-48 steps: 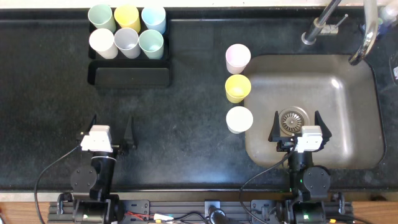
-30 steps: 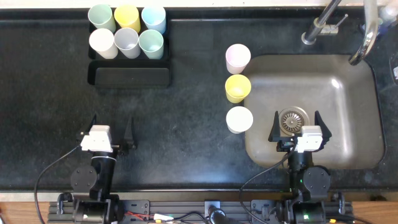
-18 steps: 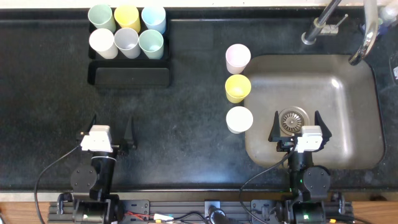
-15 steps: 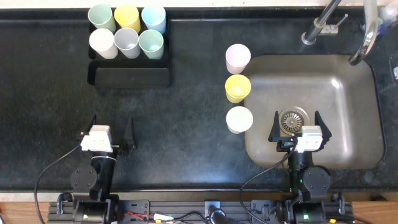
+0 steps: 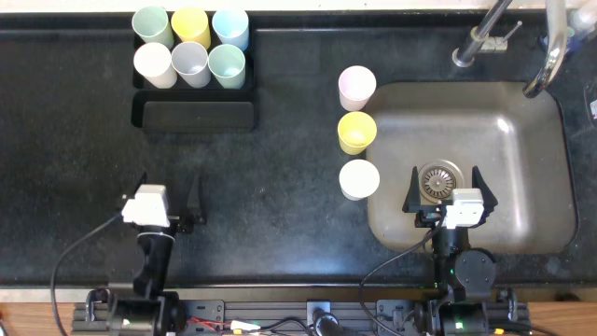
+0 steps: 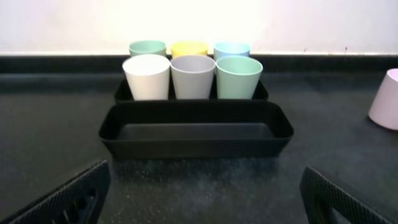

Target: Store Cups

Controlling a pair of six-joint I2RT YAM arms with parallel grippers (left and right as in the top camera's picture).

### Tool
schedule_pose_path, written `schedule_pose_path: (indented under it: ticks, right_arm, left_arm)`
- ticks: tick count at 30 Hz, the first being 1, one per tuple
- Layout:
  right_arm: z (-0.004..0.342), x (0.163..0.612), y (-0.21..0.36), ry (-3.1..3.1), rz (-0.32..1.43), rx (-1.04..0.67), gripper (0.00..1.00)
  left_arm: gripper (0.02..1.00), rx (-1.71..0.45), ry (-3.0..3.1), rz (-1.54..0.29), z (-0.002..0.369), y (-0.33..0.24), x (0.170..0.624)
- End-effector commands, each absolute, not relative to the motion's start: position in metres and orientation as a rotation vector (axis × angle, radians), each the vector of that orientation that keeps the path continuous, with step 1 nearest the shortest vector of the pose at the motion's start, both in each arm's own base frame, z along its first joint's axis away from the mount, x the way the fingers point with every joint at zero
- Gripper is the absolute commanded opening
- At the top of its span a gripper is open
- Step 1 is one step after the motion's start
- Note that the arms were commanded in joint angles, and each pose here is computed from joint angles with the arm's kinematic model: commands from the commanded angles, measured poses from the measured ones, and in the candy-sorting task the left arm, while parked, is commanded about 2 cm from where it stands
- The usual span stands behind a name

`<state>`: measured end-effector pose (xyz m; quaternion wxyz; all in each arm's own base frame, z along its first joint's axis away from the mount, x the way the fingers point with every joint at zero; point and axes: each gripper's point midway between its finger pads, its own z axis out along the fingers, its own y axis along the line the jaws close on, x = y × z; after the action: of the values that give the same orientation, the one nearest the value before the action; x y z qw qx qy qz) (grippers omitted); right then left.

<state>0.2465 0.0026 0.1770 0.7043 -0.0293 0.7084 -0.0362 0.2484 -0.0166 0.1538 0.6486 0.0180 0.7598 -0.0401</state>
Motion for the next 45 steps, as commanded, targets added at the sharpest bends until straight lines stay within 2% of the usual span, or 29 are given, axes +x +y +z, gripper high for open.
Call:
schedule_pose_path:
  ticks: [1,5,8,12,14,19,25,34,45]
  right_arm:
    - [0.173,0.247,0.001,1.576,-0.091,-0.064,0.998]
    - [0.173,0.247,0.001,1.576,-0.091,-0.064,0.996]
    - [0.173,0.247,0.001,1.576,-0.092,-0.064,0.998]
    - [0.173,0.247,0.001,1.576,-0.091,-0.064,0.996]
    - [0.173,0.247,0.001,1.576,-0.091,-0.064,0.998]
    - [0.173,0.247,0.001,1.576,-0.091,-0.064,0.996]
    - [0.173,0.247,0.001,1.576,-0.092,-0.064,0.996]
    - [0.173,0.247,0.001,1.576,-0.091,-0.064,0.998]
    - [0.173,0.247,0.001,1.576,-0.091,-0.064,0.998]
  left_arm:
    - [0.998,0.080,1.816,-0.327,0.211,-0.048,0.269]
    - [0.998,0.035,2.021,-0.501,0.250,-0.067,0.305]
    - [1.000,-0.122,2.260,-0.589,0.277,-0.084,0.350]
    - [1.000,-0.166,2.476,-0.520,0.281,-0.121,0.382]
    - [1.000,-0.117,2.548,-0.478,0.279,-0.154,0.393]
    - [1.000,0.014,2.647,-0.421,0.260,-0.239,0.406]
    - [1.000,0.074,2.701,-0.413,0.224,-0.301,0.418]
    - [1.000,-0.006,2.806,-0.342,0.159,-0.317,0.430]
    - [1.000,-0.096,2.820,-0.339,0.127,-0.321,0.447]
